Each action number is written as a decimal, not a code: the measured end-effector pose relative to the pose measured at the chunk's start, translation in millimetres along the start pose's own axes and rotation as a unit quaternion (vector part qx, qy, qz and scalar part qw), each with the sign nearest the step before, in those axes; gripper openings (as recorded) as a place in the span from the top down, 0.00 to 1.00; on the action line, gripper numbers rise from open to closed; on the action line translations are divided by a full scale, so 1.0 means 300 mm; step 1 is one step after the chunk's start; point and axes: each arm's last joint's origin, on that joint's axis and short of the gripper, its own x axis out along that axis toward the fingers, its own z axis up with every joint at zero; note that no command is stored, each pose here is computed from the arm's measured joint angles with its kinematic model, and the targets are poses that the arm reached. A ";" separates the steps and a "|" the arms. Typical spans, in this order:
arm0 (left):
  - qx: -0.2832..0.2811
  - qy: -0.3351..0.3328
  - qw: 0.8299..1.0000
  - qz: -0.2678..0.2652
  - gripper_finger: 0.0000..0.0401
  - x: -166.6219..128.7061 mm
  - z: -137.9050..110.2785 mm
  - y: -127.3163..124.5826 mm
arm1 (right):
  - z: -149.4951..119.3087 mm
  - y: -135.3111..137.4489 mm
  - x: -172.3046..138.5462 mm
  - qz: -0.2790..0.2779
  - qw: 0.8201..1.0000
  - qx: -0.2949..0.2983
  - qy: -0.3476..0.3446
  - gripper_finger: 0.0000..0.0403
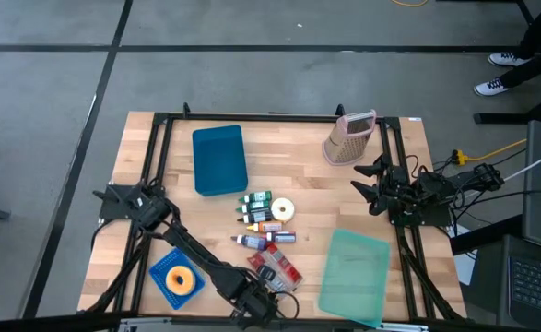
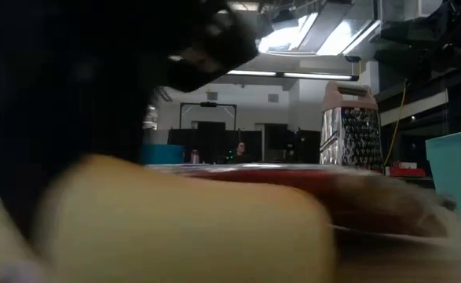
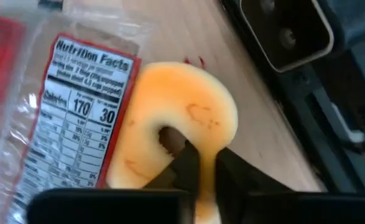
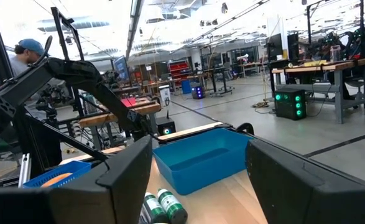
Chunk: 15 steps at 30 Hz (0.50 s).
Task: Pick & Place Food Item
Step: Put the orange donut into the blue bin
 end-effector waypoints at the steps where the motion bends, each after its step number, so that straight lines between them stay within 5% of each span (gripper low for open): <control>1: -0.011 0.011 1.000 -0.017 0.97 -0.007 -0.005 0.000 | 0.000 0.000 0.000 0.000 1.000 0.000 0.000 0.37; 6: -0.063 0.057 0.994 -0.074 0.96 -0.067 -0.030 -0.026 | -0.001 0.000 0.000 0.000 1.000 0.003 0.002 0.37; 15: -0.161 0.158 0.970 -0.088 0.97 -0.257 -0.095 -0.008 | -0.002 0.000 0.000 0.000 1.000 0.003 0.003 0.37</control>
